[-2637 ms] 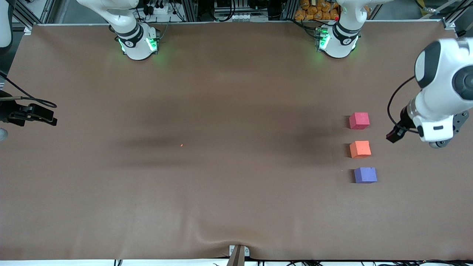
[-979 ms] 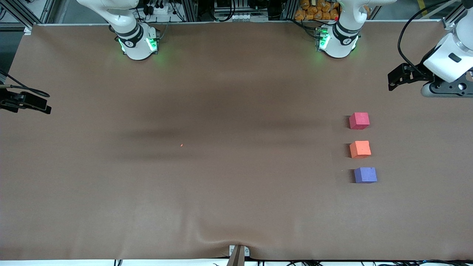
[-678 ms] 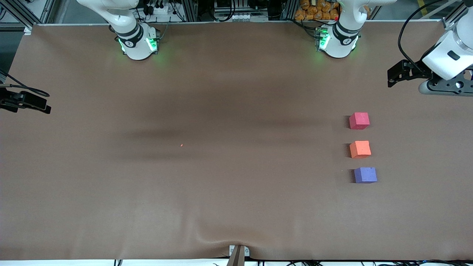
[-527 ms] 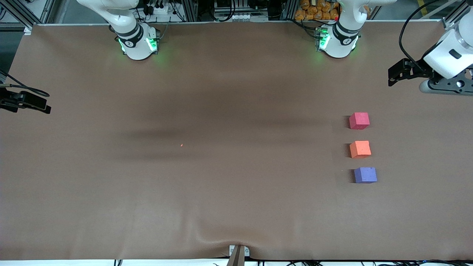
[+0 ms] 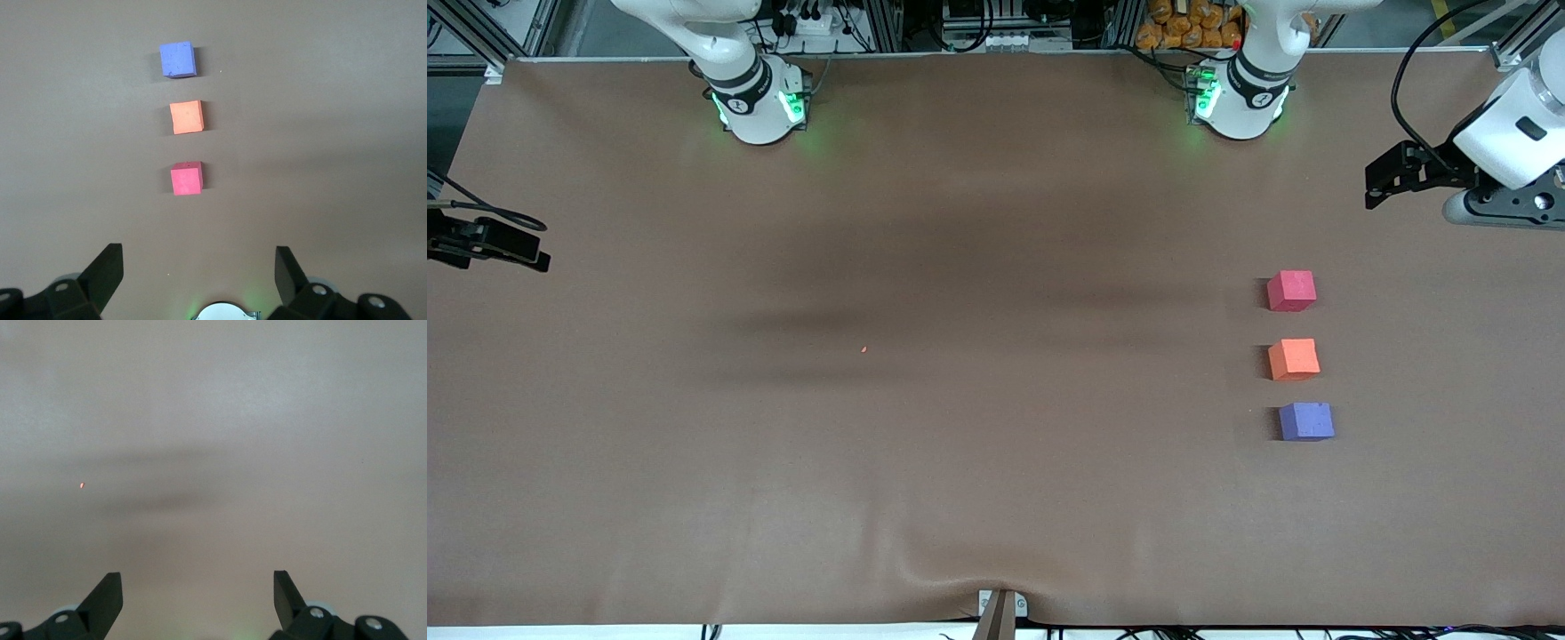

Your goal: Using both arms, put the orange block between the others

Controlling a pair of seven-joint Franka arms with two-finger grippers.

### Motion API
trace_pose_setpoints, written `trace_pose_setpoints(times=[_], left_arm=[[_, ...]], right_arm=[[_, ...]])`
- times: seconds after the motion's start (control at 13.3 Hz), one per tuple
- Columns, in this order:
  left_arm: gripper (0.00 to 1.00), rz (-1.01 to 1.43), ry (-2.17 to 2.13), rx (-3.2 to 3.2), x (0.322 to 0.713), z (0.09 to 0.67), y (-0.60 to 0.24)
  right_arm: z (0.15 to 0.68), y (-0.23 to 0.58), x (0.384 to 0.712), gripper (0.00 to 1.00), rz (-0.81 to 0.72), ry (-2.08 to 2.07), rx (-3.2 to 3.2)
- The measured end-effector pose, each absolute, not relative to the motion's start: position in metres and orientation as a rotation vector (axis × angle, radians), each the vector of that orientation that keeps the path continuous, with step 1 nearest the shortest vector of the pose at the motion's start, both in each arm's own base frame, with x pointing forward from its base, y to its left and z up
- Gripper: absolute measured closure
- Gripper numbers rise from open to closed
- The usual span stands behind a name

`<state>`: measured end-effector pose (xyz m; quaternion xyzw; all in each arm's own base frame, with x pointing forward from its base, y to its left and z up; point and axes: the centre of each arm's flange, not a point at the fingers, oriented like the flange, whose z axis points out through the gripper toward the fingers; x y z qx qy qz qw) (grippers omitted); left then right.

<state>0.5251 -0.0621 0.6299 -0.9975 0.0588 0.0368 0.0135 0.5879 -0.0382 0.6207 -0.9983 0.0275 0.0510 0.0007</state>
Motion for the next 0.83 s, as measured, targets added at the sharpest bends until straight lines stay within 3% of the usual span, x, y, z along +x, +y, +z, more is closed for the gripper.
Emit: trace_pose_setpoints(times=[0.83], left_arm=[[0.00, 0.118, 0.136, -3.108, 0.525, 0.628, -0.066]], right_arm=[[0.631, -0.040, 0.584, 0.00, 0.162, 0.092, -3.136]])
